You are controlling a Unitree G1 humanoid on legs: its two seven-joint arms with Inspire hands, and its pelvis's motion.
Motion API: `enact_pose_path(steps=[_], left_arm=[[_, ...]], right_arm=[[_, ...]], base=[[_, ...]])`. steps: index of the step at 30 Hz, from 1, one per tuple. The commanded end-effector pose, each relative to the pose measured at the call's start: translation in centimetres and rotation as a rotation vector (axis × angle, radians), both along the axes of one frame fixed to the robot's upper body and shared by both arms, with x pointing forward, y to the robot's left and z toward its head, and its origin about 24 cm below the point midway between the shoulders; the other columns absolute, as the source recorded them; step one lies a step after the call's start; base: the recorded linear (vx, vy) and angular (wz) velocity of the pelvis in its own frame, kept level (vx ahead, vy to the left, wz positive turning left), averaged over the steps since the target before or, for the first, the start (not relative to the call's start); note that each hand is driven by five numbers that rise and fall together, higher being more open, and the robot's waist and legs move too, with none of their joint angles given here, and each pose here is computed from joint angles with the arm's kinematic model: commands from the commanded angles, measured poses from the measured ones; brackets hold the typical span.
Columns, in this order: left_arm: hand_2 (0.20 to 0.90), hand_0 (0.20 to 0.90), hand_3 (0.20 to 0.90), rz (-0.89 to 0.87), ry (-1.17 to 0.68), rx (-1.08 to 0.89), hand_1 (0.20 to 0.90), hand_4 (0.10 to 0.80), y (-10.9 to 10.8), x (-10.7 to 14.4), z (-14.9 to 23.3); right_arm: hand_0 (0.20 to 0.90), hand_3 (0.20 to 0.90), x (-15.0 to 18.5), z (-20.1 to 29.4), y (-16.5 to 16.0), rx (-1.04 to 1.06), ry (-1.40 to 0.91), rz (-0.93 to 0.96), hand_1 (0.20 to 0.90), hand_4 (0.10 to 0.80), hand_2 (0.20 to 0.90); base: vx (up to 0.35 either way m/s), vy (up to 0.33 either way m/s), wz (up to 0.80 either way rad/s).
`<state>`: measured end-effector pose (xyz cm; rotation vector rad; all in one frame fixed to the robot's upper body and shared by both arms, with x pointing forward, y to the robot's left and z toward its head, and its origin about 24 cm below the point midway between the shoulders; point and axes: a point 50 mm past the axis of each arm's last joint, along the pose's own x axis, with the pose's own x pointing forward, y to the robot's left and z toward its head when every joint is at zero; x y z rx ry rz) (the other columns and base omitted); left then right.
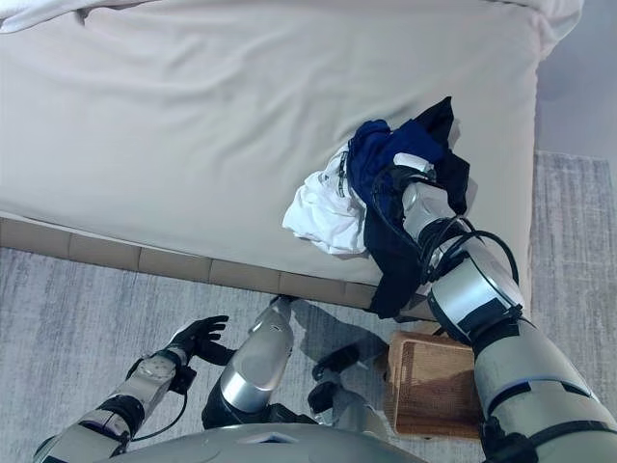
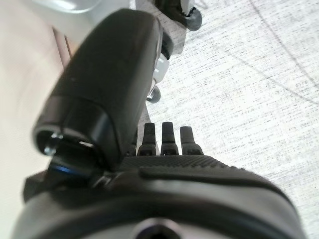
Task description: Pick up the clothes from the bed and place them into the basket
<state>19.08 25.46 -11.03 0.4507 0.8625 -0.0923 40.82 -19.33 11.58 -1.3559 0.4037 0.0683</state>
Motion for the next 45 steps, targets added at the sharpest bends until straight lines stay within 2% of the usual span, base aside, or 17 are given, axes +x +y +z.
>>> enact_pose_path(steps=[1,2,3,4,7,10,12,13,17,30,37,42,45], left_arm=[[0.900,0.900,0.900,-0.011,0.007,-0.007,0.900,0.800,0.1,-1.2,-0.4],[0.900,0.900,0.900,-0.008,0.000,-0.013,0.900,0.800,0.0,-1.2,-0.3],[0.900,0.900,0.900,-0.007,-0.008,-0.018,0.900,0.800,-0.1,-1.2,-0.3],[0.900,0.900,0.900,-0.005,-0.016,-0.024,0.900,0.800,-0.2,-1.1,-0.3],[0.900,0.900,0.900,-0.006,-0.027,-0.030,0.900,0.800,-0.5,-0.9,-0.2],[0.900,0.900,0.900,0.007,-0.022,-0.023,0.900,0.800,-0.4,-1.3,-0.3],[0.900,0.900,0.900,0.014,-0.018,-0.016,0.900,0.800,-0.2,-1.6,-0.4],[0.900,0.900,0.900,0.023,-0.017,-0.007,0.900,0.800,0.1,-1.9,-0.5],[0.900,0.900,0.900,0.028,0.001,0.019,0.900,0.800,1.0,-2.7,-0.6],[0.900,0.900,0.900,0.012,0.152,0.095,0.900,0.800,2.7,-6.4,-1.7],[0.900,0.900,0.900,0.024,0.274,0.142,0.900,0.800,3.3,-9.1,-2.7],[0.900,0.900,0.900,0.023,0.319,0.137,0.900,0.800,3.6,-9.6,-2.8],[0.900,0.900,0.900,0.018,0.326,0.122,0.900,0.800,3.5,-9.3,-2.8]], right_arm=[[0.900,0.900,1.6,7.6,-0.2,-0.180,-0.230,-0.016,0.900,0.800,0.900],[0.900,0.900,1.6,8.0,-0.3,-0.194,-0.237,-0.022,0.900,0.800,0.900],[0.481,0.411,1.7,8.4,-0.4,-0.192,-0.253,-0.028,0.481,0.311,0.481],[0.300,0.200,1.7,8.9,-0.4,-0.184,-0.283,-0.034,0.300,0.100,0.300],[0.300,0.200,1.8,10.8,-0.1,-0.162,-0.436,-0.018,0.300,0.100,0.300],[0.300,0.200,1.5,14.7,1.6,-0.099,-0.738,0.055,0.300,0.100,0.300],[0.300,0.200,0.9,16.8,2.5,-0.076,-0.868,0.091,0.300,0.100,0.300],[0.300,0.200,0.1,18.9,3.3,-0.046,-1.009,0.130,0.300,0.100,0.300],[0.300,0.200,-1.8,22.4,3.0,-0.024,-1.219,0.166,0.300,0.100,0.300],[0.300,0.200,-6.5,28.3,-3.0,-0.119,-1.457,0.069,0.300,0.100,0.300],[0.300,0.200,-9.3,31.3,-5.7,-0.010,-1.614,-0.014,0.300,0.100,0.300],[0.300,0.200,-10.7,33.2,-7.5,0.025,-1.646,-0.072,0.300,0.100,0.300],[0.300,0.200,-10.9,33.4,-9.4,0.049,-1.566,-0.126,0.300,0.100,0.300]], base=[[-0.085,0.044,0.00],[-0.074,0.031,-0.01],[-0.078,0.029,-0.02],[-0.088,0.025,0.00],[-0.065,0.019,0.00],[-0.023,0.013,-0.01],[0.002,0.005,-0.07],[-0.066,0.060,-0.19],[0.001,0.030,-0.16],[0.114,0.006,-0.17],[0.072,-0.011,-0.23],[0.013,-0.010,-0.41],[-0.001,-0.032,-0.42]])
